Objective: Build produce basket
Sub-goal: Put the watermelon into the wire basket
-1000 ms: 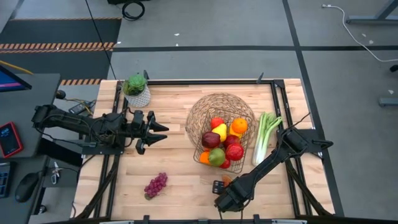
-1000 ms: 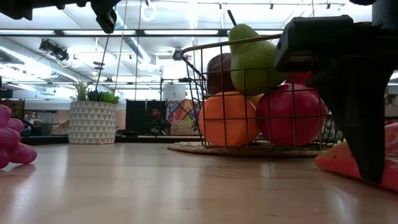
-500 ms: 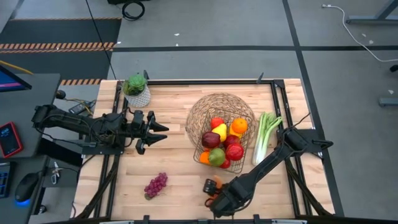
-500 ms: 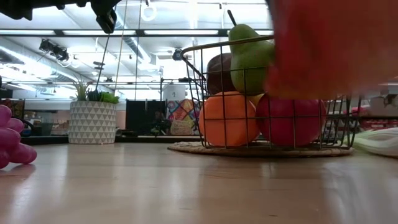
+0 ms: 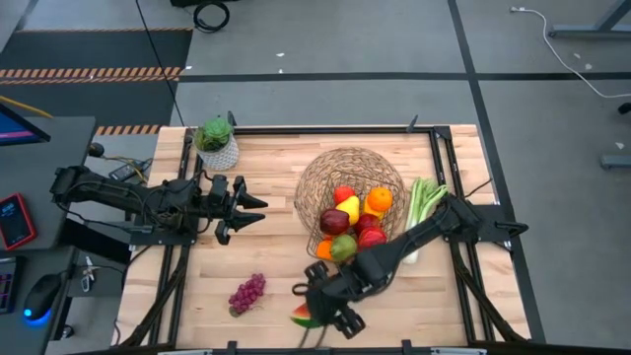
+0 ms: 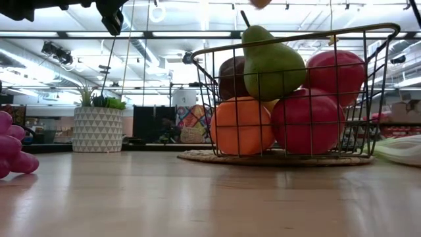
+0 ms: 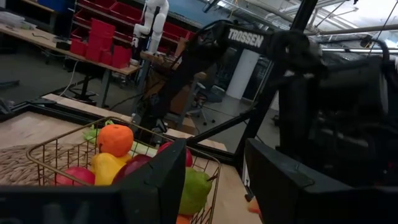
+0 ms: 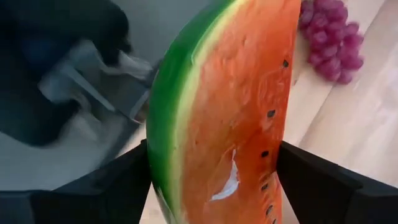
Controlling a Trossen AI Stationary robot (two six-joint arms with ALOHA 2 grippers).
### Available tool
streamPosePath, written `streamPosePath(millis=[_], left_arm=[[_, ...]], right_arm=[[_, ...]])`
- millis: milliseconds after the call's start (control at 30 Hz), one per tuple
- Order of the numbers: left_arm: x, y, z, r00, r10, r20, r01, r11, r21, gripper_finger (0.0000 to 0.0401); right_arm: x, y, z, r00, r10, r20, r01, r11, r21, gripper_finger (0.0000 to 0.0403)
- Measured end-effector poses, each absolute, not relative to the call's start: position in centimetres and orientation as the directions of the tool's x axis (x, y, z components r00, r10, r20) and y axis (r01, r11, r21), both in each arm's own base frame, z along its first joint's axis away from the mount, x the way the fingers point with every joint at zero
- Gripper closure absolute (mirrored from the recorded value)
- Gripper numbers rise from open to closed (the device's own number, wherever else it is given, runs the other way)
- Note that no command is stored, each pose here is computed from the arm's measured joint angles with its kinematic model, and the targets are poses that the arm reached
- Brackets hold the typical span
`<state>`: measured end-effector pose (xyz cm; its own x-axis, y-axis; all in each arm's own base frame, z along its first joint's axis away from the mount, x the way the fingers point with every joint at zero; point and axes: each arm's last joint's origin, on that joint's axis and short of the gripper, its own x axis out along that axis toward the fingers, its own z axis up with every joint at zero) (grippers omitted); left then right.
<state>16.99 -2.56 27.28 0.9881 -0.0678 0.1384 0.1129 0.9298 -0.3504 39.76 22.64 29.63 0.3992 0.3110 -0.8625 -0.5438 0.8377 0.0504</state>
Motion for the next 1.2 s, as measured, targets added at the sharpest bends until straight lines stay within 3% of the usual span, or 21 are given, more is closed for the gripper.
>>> streamPosePath(millis=[233, 467, 700, 833, 967, 1067, 1200], left_arm=[[17.0, -2.6, 27.3, 0.988, -0.068, 0.139, 0.113, 0.93, -0.351, 0.0229], [17.0, -2.6, 27.3, 0.988, -0.068, 0.139, 0.114, 0.926, -0.359, 0.0229], [17.0, -2.6, 27.3, 0.988, -0.068, 0.138, 0.124, 0.883, -0.452, 0.0229], [17.0, -2.6, 27.3, 0.988, -0.068, 0.138, 0.124, 0.883, -0.452, 0.0229], [17.0, -2.6, 27.3, 0.988, -0.068, 0.139, 0.124, 0.883, -0.452, 0.0229], [17.0, -2.6, 27.3, 0.988, -0.068, 0.138, 0.124, 0.883, -0.452, 0.0229], [17.0, -2.6, 27.3, 0.988, -0.068, 0.138, 0.124, 0.883, -0.452, 0.0229]], right_arm=[[40.0, 19.5, 32.3, 0.274, 0.449, -0.85, -0.422, 0.851, 0.313, 0.0082], [40.1, 17.6, 33.6, 0.188, 0.579, -0.793, -0.39, 0.785, 0.48, 0.0082], [39.2, 15.7, 35.4, 0.187, 0.604, -0.775, -0.381, 0.771, 0.51, 0.0082], [37.2, 13.3, 37.5, 0.24, 0.468, -0.85, -0.337, 0.862, 0.38, 0.0082], [35.0, 10.6, 39.4, 0.322, 0.194, -0.927, -0.237, 0.964, 0.12, 0.0082], [34.0, 8.8, 40.4, 0.361, -0.002, -0.932, -0.149, 0.987, -0.06, 0.0082], [33.3, 6.4, 40.9, 0.383, -0.119, -0.916, -0.058, 0.987, -0.152, 0.0082]])
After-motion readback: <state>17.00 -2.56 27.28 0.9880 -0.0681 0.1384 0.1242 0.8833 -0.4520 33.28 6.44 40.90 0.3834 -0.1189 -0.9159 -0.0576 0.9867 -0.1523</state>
